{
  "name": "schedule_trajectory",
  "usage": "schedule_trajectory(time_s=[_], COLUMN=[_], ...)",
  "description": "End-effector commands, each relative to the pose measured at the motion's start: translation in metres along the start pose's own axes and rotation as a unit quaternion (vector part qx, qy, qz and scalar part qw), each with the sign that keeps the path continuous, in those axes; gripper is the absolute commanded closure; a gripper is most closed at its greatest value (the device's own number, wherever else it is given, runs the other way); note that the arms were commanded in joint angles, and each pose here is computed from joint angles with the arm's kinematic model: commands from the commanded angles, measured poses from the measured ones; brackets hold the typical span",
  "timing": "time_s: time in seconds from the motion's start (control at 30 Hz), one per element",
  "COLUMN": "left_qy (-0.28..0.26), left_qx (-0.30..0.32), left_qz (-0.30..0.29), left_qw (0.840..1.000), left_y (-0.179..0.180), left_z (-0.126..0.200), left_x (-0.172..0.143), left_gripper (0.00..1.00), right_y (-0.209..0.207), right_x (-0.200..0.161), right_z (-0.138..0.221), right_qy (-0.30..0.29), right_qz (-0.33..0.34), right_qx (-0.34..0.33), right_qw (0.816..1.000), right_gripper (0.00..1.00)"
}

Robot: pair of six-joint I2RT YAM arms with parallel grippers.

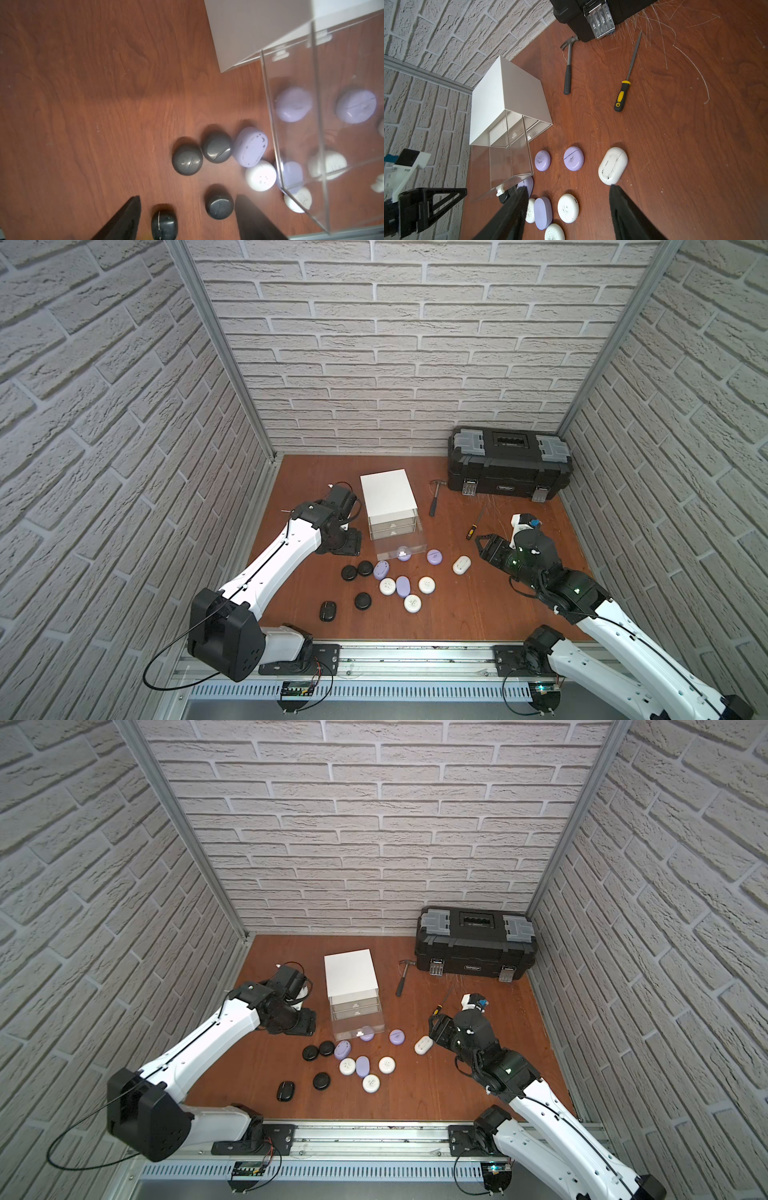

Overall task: Put the bluetooth earphones in the drawer according to color
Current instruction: Pick up the Bluetooth earphone from the center of the board.

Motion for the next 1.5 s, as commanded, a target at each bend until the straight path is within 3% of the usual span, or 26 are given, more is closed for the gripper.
schedule_trajectory(time_s=[0.0, 0.7, 1.47], left_qy=[0.011, 0.07, 0.091], left_qx=[-0.004, -0.015, 0.008], left_qz=[0.021, 0.03, 0.032], left_qw=[1.0, 0.997, 0.995], left_y=[0.0, -0.01, -0.007], left_z=[-0.02, -0.078, -0.097], left_x=[0.001, -0.015, -0.028], left_gripper=[0.24, 0.24, 0.24], right_y=[0.004, -0.011, -0.018], right_x=[0.008, 0.011, 0.009], right_z=[0.009, -0.021, -0.025], right_qy=[-0.015, 0.019, 0.028], right_qz=[0.005, -0.025, -0.035], right_qx=[0.017, 0.023, 0.02], right_qw=[1.0, 0.999, 0.999], right_gripper=[0.34, 0.33, 0.33])
Point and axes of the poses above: each gripper's point midway between its finger pads, its own z axis back along the fingers, its own y axis along the line the jaws close on, x = y × z, the point moved 10 cm from there along z, back along the fingers, and after that the axes turned 7 degrees about z, right-handed, at the moved point
